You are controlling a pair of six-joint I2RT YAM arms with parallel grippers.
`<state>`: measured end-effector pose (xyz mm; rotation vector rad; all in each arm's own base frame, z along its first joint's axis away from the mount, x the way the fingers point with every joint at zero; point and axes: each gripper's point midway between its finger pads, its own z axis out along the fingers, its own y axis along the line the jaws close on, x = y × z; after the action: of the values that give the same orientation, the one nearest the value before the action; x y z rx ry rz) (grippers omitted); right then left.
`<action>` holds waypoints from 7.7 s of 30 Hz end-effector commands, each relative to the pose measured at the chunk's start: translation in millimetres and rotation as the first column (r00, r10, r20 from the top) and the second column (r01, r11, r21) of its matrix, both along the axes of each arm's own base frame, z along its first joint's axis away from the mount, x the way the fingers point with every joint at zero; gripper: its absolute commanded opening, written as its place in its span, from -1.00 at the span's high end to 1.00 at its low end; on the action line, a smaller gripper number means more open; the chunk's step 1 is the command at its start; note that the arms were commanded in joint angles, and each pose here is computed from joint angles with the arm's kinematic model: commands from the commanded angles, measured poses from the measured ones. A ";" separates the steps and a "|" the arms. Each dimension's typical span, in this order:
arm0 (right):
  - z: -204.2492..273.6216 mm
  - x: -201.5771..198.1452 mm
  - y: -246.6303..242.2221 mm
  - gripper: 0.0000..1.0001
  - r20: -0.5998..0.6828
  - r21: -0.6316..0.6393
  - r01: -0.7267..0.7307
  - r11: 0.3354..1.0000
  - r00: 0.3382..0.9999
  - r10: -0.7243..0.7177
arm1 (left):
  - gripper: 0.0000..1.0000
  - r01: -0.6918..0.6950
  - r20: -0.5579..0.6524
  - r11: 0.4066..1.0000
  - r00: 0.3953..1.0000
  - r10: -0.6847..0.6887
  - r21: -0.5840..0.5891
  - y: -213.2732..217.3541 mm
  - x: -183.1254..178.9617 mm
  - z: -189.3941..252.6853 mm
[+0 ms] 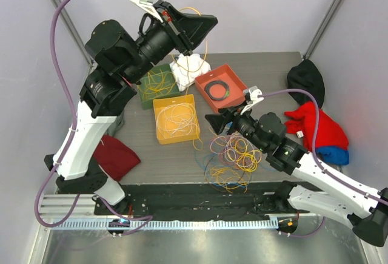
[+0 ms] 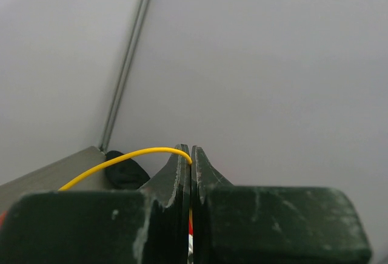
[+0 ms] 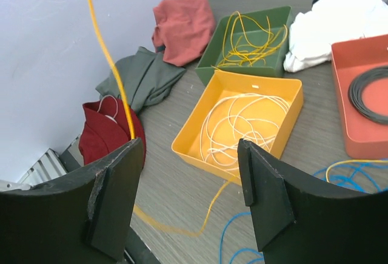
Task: Untangle the cables
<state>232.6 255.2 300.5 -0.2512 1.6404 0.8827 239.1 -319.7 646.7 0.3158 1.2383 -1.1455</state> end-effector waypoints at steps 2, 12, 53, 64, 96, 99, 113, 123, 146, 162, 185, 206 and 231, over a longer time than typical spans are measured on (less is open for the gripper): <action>42.6 2.0 13.7 -0.44 0.116 0.099 -0.048 0.994 0.993 0.037 | 0.99 0.121 0.000 0.992 0.993 -0.121 -0.033 -2.9 -31.4 10.8; 60.4 -5.4 36.8 -0.44 0.165 0.168 -0.168 0.971 0.976 0.140 | 0.99 0.143 -0.017 0.989 0.989 -0.144 -0.024 -8.4 -35.2 6.3; 140.4 12.8 -20.3 0.98 0.129 0.074 0.117 0.990 0.984 -0.126 | 0.50 -0.123 -0.096 0.969 0.985 0.147 0.215 20.8 -11.9 -179.8; 135.5 9.7 -18.7 0.98 0.084 0.067 0.105 0.992 0.990 -0.110 | 0.18 -0.004 -0.048 0.989 0.999 0.011 0.146 2.0 -27.6 -190.4; 223.7 -22.8 -31.8 0.98 0.173 0.168 0.007 0.986 0.984 -0.036 | -0.62 -0.152 0.017 0.975 0.988 0.151 0.163 15.6 -6.9 -295.2; 233.0 -28.4 -32.3 0.98 0.182 0.178 -0.015 0.984 0.983 -0.018 | -0.62 -0.199 0.003 0.965 0.979 0.202 0.170 13.0 6.4 -308.6; 239.0 -35.8 -49.6 0.98 0.195 0.173 0.015 0.985 0.980 -0.049 | 0.95 -0.178 -0.011 0.968 0.983 0.182 0.175 -6.3 16.2 -312.8; 202.5 -16.7 -38.0 0.98 0.142 0.137 0.060 0.989 0.987 -0.080 | 0.98 -0.002 0.104 1.000 0.995 0.002 -0.001 20.3 -42.9 -229.9; 166.2 10.1 4.7 0.98 0.079 0.107 0.024 0.994 0.996 -0.032 | 0.70 0.220 0.127 0.976 0.968 -0.218 -0.001 -22.6 -63.0 -222.5; 165.0 10.7 -17.7 0.99 0.101 0.075 0.104 0.992 0.989 -0.112 | 0.67 0.229 0.165 0.973 0.962 -0.220 -0.041 -2.6 -78.2 -202.6; 166.8 2.2 16.1 0.98 0.059 0.135 -0.044 0.990 0.998 0.036 | 0.53 0.257 0.137 0.966 0.958 -0.253 -0.010 -37.8 -60.4 -218.0; 170.3 -3.1 18.8 0.98 0.056 0.162 -0.073 0.984 0.996 0.065 | 0.03 0.203 0.127 0.979 0.972 -0.200 -0.008 -31.0 -53.3 -219.3; 155.8 -16.8 32.2 0.98 -0.010 0.180 -0.162 0.970 0.986 0.166 | 0.99 0.221 0.138 0.975 0.965 -0.222 0.025 -39.4 -53.0 -214.6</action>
<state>216.4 282.1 457.8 -0.2452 1.5728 1.1347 194.6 -357.2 405.2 0.5191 1.1787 -1.2544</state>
